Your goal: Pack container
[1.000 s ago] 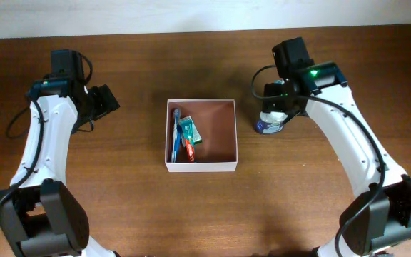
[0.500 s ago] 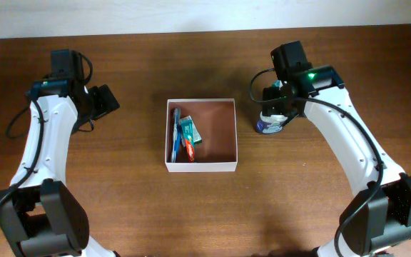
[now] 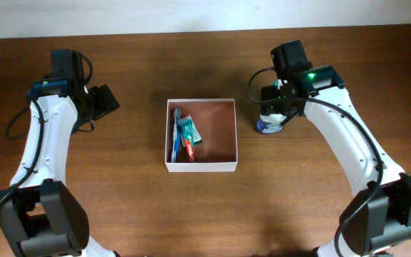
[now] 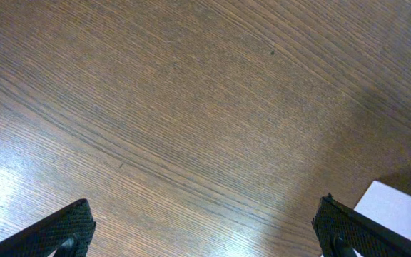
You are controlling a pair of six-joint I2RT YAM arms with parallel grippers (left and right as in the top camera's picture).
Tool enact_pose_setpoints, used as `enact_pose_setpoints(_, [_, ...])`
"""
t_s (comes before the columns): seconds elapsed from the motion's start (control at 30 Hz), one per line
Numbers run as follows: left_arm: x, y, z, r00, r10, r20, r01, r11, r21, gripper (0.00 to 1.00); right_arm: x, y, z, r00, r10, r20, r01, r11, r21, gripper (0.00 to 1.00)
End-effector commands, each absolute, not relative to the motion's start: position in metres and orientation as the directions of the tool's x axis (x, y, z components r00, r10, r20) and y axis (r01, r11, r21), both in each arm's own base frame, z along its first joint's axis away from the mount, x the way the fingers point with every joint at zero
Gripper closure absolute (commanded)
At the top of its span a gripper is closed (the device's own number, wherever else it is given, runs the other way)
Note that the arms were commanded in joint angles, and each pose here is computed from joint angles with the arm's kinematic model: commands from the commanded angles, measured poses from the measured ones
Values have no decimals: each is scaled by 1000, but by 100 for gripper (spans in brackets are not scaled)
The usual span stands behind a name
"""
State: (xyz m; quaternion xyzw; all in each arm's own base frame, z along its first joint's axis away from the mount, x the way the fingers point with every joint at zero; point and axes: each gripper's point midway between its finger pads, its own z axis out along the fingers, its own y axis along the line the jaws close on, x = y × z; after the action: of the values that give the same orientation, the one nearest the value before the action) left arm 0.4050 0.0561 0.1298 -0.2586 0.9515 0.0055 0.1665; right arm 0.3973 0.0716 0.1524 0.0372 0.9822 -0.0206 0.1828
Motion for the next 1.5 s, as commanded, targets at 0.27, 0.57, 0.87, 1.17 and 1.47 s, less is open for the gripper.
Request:
enact_pose_setpoints(0.27, [407,59,143,-799,-487,-353,-492,867,-81,0,396,73,133,-948,64,-312,76,997,-27,24])
enact_pose_setpoints(0.57, [407,59,143,-799,-487,-353,-492,867,-81,1,395,73,133,-949,63,-307,76,997,-28,28])
enact_pose_setpoints(0.87, [407,59,143,-799,-487,-353,-492,867,-81,0,394,73,128,-955,59,-290,71,997,-31,27])
enact_pose_setpoints(1.17, [407,59,143,-799,-487,-353,-492,867,-81,1,397,74,129,-951,59,-302,71,997,-28,27])
enact_pose_setpoints(1.47, [407,59,143,-799,-487,-353,-492,867,-81,1,407,83,131,-941,29,-336,28,1000,9,26])
